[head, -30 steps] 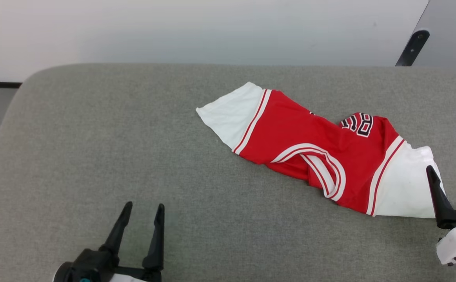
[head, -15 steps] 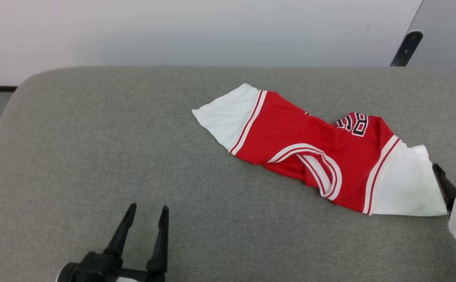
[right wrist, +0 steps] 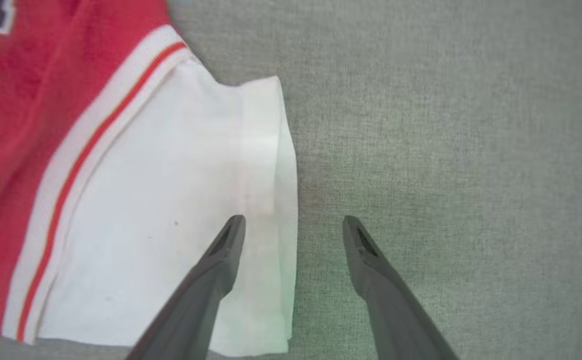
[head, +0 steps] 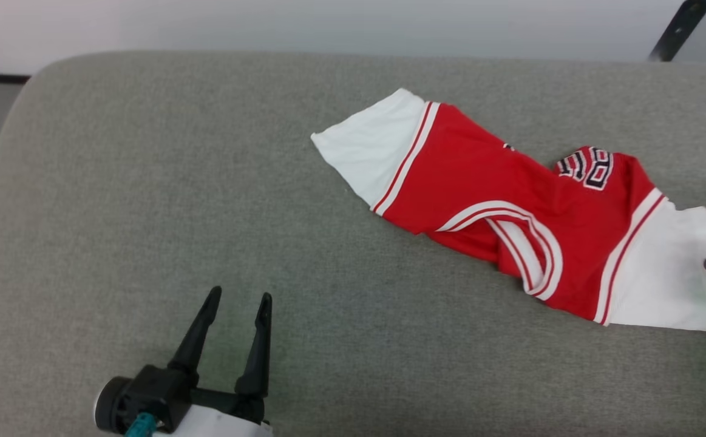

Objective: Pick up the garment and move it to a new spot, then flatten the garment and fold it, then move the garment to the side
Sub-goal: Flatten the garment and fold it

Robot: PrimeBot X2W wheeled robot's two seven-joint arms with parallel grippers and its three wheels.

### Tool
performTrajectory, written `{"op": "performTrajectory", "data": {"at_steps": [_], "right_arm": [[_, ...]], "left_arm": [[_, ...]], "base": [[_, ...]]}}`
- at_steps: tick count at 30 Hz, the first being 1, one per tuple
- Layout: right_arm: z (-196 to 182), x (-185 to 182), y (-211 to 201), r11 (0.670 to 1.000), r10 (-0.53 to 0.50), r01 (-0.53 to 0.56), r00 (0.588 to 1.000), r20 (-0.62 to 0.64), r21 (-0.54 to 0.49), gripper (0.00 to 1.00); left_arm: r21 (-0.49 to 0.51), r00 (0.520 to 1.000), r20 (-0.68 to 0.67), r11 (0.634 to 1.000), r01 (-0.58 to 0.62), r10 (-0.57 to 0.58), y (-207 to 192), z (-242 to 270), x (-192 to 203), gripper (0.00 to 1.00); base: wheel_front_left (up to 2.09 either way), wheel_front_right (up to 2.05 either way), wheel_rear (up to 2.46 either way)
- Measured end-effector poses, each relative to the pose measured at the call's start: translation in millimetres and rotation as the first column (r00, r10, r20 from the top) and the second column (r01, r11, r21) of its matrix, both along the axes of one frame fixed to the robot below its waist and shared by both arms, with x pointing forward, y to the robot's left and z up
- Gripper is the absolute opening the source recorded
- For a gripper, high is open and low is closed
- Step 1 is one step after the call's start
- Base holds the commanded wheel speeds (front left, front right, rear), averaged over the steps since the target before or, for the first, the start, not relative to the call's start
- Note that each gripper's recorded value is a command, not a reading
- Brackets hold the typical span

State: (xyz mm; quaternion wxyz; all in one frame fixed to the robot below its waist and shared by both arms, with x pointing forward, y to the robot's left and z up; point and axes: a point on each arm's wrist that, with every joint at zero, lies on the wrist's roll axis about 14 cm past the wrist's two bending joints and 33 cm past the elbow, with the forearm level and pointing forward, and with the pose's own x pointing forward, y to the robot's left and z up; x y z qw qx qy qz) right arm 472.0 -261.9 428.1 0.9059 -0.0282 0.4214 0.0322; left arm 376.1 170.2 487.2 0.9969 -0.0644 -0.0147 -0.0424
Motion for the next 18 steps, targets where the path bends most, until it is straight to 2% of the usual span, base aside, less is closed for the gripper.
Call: {"op": "performTrajectory", "data": {"at_steps": [4, 11, 12, 13, 14, 15, 18], "right_arm": [[-22.0, -2.3, -0.2, 1.000, -0.005, 0.006, 0.996, -0.089, 0.006, 1.00], [-36.5, 3.0, 7.1, 0.999, 0.004, 0.001, 0.991, -0.135, 0.037, 1.00], [-37.5, 3.1, 7.3, 0.999, 0.005, 0.000, 0.990, -0.138, 0.039, 0.82], [-38.5, 3.0, 7.6, 0.999, 0.004, 0.002, 0.990, -0.142, 0.044, 0.33], [-39.2, 3.0, 8.1, 0.999, 0.007, 0.000, 0.990, -0.144, 0.046, 0.11], [-39.8, 3.0, 8.7, 0.999, 0.010, -0.003, 0.990, -0.143, 0.047, 0.00], [-41.2, 2.6, 13.0, 0.998, 0.018, -0.010, 0.990, -0.141, 0.059, 0.00]], "left_arm": [[0.003, 1.000, -0.009, 1.000, -0.010, 0.010, 3.6, -3.4, 3.4, 1.00], [0.004, 1.000, -0.019, 1.000, -0.012, 0.012, 5.2, -7.5, 8.8, 1.00], [0.004, 1.000, -0.020, 1.000, -0.011, 0.011, 5.2, -8.0, 9.4, 1.00], [0.004, 1.000, -0.021, 1.000, -0.009, 0.009, 4.7, -8.4, 9.8, 1.00], [0.003, 1.000, -0.022, 1.000, -0.008, 0.008, 4.2, -8.9, 10.3, 1.00], [0.003, 1.000, -0.022, 1.000, -0.002, 0.002, 3.1, -8.9, 11.1, 1.00], [0.013, 0.999, -0.008, 0.999, 0.031, -0.031, -2.2, -5.1, 16.7, 1.00]], "base": [[0.00, 0.00, 0.00], [0.00, 0.00, 0.00], [0.00, 0.00, 0.00], [0.00, 0.00, 0.00], [0.00, 0.00, 0.00], [0.00, 0.00, 0.00], [0.00, 0.00, 0.00]]}}
